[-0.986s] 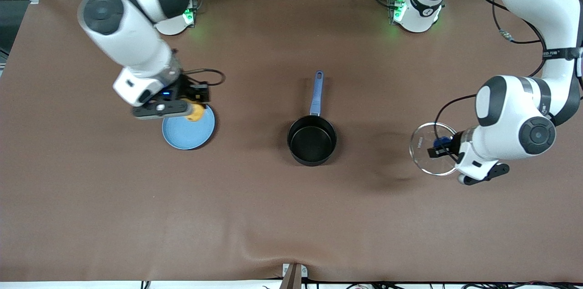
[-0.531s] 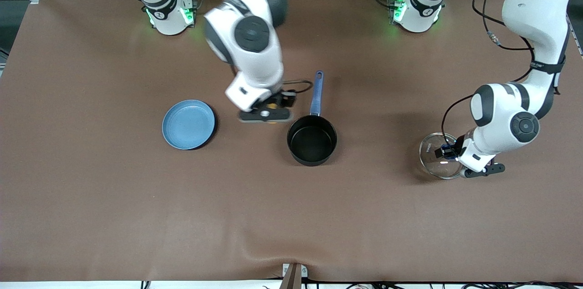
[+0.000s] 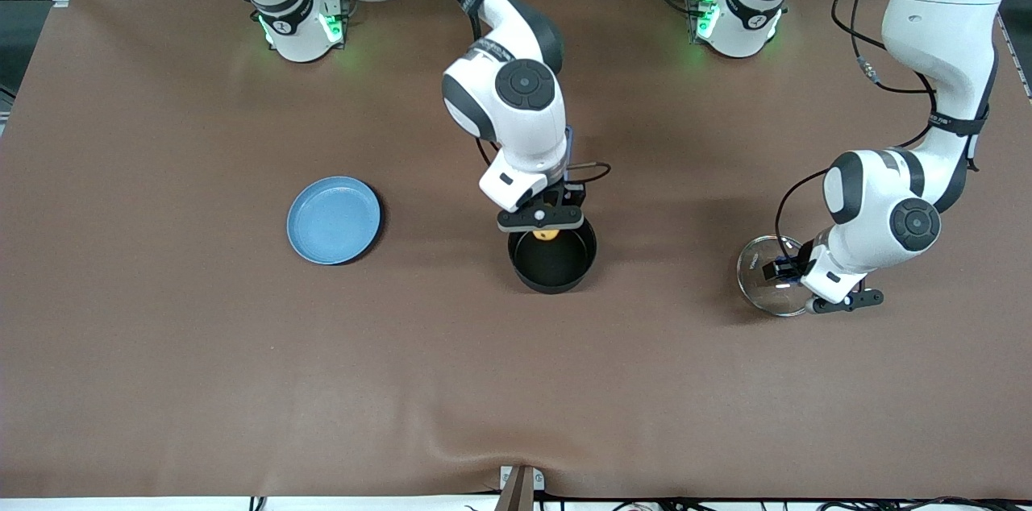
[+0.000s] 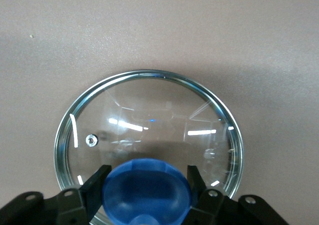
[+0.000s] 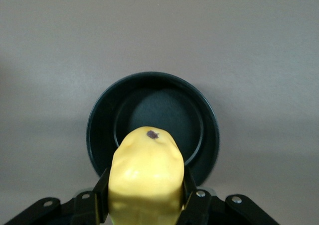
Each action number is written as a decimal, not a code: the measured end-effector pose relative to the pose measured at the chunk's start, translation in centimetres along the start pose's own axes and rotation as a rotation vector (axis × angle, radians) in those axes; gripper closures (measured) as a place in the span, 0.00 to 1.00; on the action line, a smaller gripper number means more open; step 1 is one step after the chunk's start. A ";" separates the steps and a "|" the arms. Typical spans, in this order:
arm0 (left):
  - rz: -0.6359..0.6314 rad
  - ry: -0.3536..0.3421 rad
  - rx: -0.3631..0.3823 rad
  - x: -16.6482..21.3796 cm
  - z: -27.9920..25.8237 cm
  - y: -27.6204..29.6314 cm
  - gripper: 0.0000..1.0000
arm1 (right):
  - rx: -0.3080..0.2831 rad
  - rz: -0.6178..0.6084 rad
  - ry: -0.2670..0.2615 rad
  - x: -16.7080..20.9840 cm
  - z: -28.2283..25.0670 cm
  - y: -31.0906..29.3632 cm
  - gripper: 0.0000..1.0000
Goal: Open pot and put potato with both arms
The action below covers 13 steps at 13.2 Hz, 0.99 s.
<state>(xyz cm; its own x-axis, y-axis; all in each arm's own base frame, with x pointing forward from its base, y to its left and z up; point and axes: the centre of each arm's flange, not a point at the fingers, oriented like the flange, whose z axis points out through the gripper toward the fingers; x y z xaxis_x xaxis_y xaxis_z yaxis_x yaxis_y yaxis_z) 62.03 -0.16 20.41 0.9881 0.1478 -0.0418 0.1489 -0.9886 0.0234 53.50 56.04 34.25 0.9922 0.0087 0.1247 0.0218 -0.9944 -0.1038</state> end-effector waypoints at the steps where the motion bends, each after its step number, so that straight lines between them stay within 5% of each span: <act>1: 0.000 0.004 -0.001 0.0 0.1 0.0 0.18 | 0.002 -0.005 0.008 -0.2 1.6 -0.2 0.42; 3: 0.003 0.021 -0.005 0.4 -0.9 0.4 0.00 | 0.005 -0.006 0.016 -1.0 4.3 -0.9 0.42; 13: 0.027 0.017 0.024 -1.7 -27.6 2.9 0.00 | -0.015 -0.001 0.034 -1.5 9.7 -0.6 0.42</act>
<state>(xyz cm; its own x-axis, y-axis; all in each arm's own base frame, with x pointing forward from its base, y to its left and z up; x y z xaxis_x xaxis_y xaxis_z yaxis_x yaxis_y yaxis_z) 61.87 -2.46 48.11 0.9923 0.1212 -0.0242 0.1212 -0.9926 0.0008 53.17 57.61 24.57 0.9874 0.0066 0.1579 0.0208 -0.9958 -0.0886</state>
